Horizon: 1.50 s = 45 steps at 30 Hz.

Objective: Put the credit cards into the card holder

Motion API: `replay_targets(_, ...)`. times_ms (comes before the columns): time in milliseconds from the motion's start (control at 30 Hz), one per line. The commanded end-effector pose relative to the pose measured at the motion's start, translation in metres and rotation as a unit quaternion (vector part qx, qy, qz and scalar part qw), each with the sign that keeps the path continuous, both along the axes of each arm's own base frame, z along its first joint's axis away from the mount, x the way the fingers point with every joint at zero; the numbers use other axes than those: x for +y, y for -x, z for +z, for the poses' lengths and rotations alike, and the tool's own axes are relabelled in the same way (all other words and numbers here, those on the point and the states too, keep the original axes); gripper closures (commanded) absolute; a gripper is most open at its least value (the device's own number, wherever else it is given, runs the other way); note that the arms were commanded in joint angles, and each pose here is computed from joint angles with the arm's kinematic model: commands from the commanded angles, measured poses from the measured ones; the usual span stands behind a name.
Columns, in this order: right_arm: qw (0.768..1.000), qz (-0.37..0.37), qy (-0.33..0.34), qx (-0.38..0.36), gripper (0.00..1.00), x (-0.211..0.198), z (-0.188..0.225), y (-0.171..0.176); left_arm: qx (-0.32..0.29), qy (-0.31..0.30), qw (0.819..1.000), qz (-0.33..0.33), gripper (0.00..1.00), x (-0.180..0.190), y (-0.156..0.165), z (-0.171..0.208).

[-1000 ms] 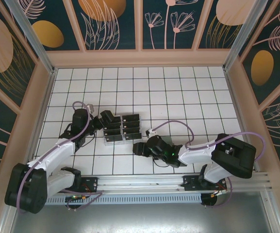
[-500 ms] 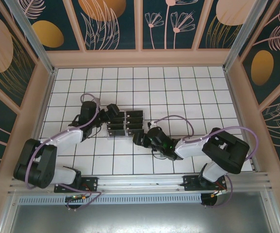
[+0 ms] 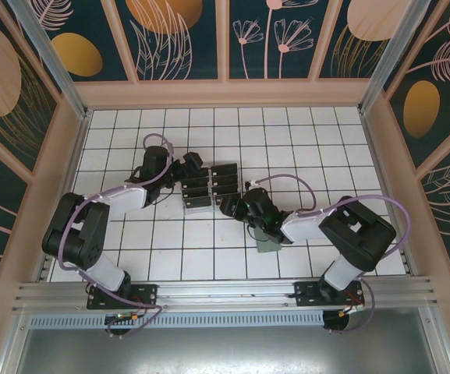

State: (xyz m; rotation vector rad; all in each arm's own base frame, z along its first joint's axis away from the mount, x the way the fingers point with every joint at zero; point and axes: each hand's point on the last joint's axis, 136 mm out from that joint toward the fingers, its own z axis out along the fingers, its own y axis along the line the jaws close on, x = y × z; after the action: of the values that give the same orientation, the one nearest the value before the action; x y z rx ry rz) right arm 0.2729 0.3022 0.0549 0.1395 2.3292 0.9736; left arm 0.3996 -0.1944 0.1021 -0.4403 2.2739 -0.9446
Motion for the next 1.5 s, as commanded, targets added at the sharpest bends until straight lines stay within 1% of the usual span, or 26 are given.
replay_targets(0, 1.0, 0.02, -0.005, -0.007, 0.35, 0.01, 0.005, -0.006, -0.024, -0.012, 1.0, -0.006, 0.01, -0.004, -0.011, 0.007)
replay_targets(167, 0.999, 0.033, -0.005, 0.002, 0.35, 0.011, 0.005, 0.001, -0.014, -0.045, 0.999, 0.007, 0.01, 0.005, -0.013, -0.003)
replay_targets(333, 0.999, 0.037, -0.008, 0.007, 0.35, 0.005, 0.014, 0.014, -0.017, -0.068, 0.997, 0.024, 0.01, 0.016, -0.01, -0.004)
replay_targets(433, 0.999, 0.038, 0.001, 0.01, 0.35, 0.0, 0.018, 0.024, -0.023, -0.081, 0.996, 0.033, 0.01, 0.022, -0.008, 0.001)
replay_targets(633, 0.999, 0.035, 0.027, 0.018, 0.35, -0.015, 0.026, 0.046, -0.045, -0.11, 0.992, 0.047, 0.01, 0.035, -0.007, 0.024)
replay_targets(733, 0.998, 0.01, 0.052, 0.018, 0.35, -0.035, 0.029, 0.051, -0.055, -0.128, 0.989, 0.055, 0.01, 0.043, -0.007, 0.038)
replay_targets(833, 0.996, -0.022, 0.08, 0.017, 0.35, -0.059, 0.037, 0.055, -0.061, -0.132, 0.987, 0.07, 0.01, 0.054, -0.004, 0.049)
replay_targets(900, 0.993, -0.044, 0.109, 0.019, 0.35, -0.079, 0.039, 0.06, -0.062, -0.136, 0.986, 0.072, 0.01, 0.059, 0.001, 0.057)
replay_targets(1000, 0.982, -0.084, 0.168, 0.032, 0.35, -0.117, 0.034, 0.069, -0.069, -0.145, 0.984, 0.073, 0.01, 0.065, 0.011, 0.068)
replay_targets(1133, 0.968, -0.111, 0.217, 0.056, 0.35, -0.147, 0.024, 0.081, -0.068, -0.134, 0.987, 0.059, 0.01, 0.066, 0.032, 0.07)
replay_targets(1267, 0.959, -0.117, 0.247, 0.072, 0.34, -0.155, 0.013, 0.083, -0.066, -0.108, 0.992, 0.029, 0.01, 0.059, 0.054, 0.068)
replay_targets(1467, 0.95, -0.117, 0.274, 0.095, 0.32, -0.153, -0.009, 0.082, -0.054, -0.071, 0.996, -0.012, 0.01, 0.046, 0.076, 0.06)
